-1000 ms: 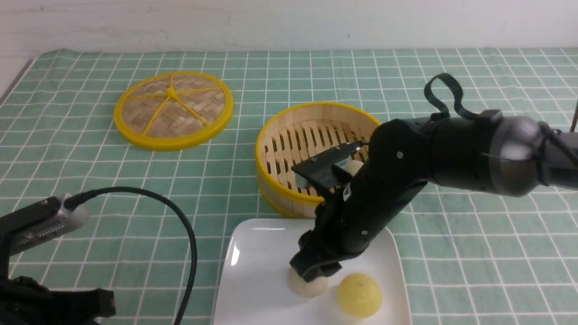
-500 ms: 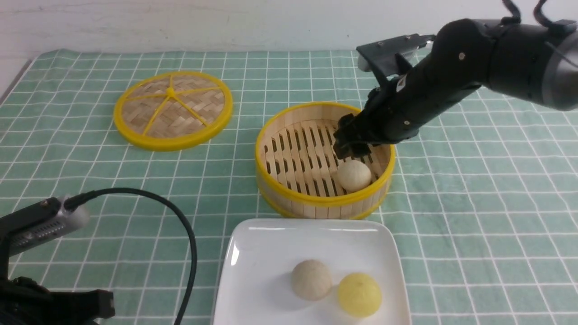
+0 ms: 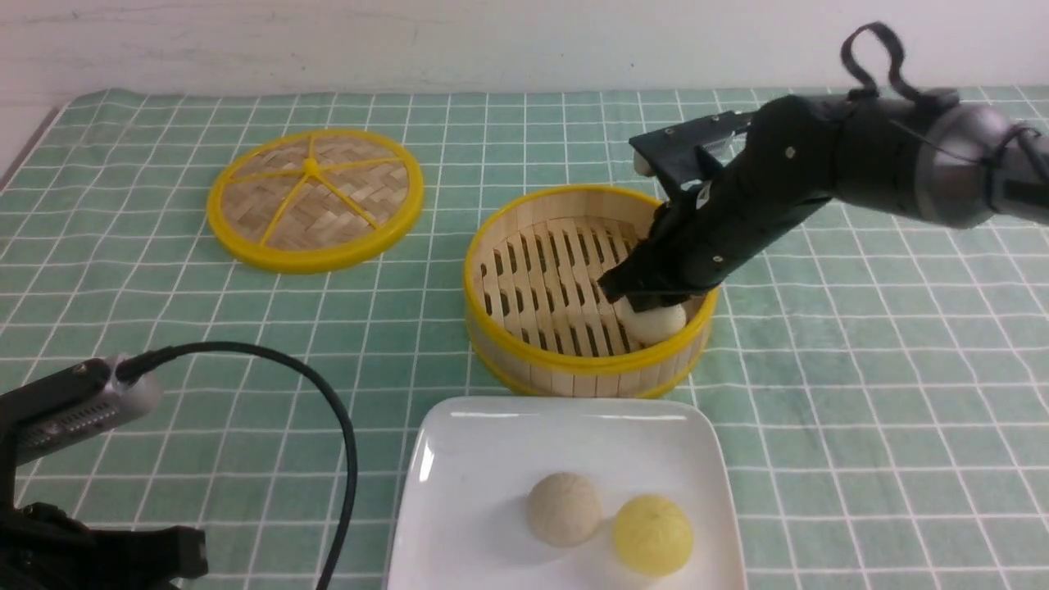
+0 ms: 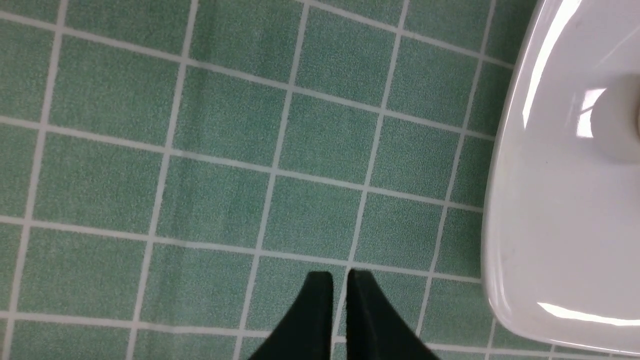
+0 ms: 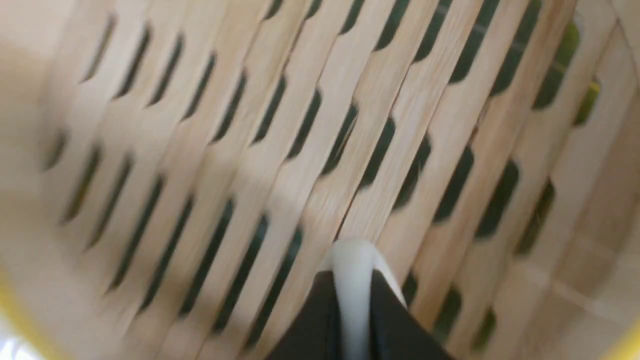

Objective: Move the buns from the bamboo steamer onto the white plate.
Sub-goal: 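Reach toward a bun in the bamboo steamer with the right gripper, then move the steamed bun from the bamboo steamer onto the white plate with the right gripper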

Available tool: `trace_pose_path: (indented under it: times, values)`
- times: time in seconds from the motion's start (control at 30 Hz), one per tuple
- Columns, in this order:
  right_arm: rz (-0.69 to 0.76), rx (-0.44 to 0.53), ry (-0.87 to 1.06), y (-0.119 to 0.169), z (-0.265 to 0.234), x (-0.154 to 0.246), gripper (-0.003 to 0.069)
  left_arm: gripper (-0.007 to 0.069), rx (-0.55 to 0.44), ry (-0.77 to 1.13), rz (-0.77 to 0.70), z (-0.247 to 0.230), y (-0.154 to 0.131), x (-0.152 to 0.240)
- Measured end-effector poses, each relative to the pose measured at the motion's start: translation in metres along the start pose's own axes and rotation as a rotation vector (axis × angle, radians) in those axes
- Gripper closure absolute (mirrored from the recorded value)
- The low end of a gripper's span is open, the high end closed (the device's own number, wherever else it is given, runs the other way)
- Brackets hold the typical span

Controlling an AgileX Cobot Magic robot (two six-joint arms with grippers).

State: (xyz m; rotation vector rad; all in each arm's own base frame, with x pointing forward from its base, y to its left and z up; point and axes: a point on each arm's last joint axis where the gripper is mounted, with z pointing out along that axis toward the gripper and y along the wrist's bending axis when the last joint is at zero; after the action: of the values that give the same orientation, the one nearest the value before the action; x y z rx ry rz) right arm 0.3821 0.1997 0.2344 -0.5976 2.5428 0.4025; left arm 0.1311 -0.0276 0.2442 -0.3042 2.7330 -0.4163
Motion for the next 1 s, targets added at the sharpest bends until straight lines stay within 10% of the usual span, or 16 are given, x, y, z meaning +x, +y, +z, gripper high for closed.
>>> trace_pose_path:
  times: [0.23,0.47,0.73,1.0]
  values:
    - [0.018,-0.219,0.091,0.043,-0.116,0.017,0.0634,0.0545,-0.029,-0.005,0.022,0.0,0.003,0.0]
    - [-0.097,-0.417,0.303,0.108,-0.099,0.081,0.0634,0.0539,-0.042,-0.005,0.031,0.0,0.004,-0.001]
    - [-0.259,-0.415,0.358,0.155,-0.042,0.126,0.0589,0.0531,-0.045,0.0,0.033,0.0,0.004,0.0]
    - [-0.31,-0.346,0.401,0.155,-0.006,0.136,0.0316,0.0529,-0.045,0.0,0.033,0.0,0.004,0.0]
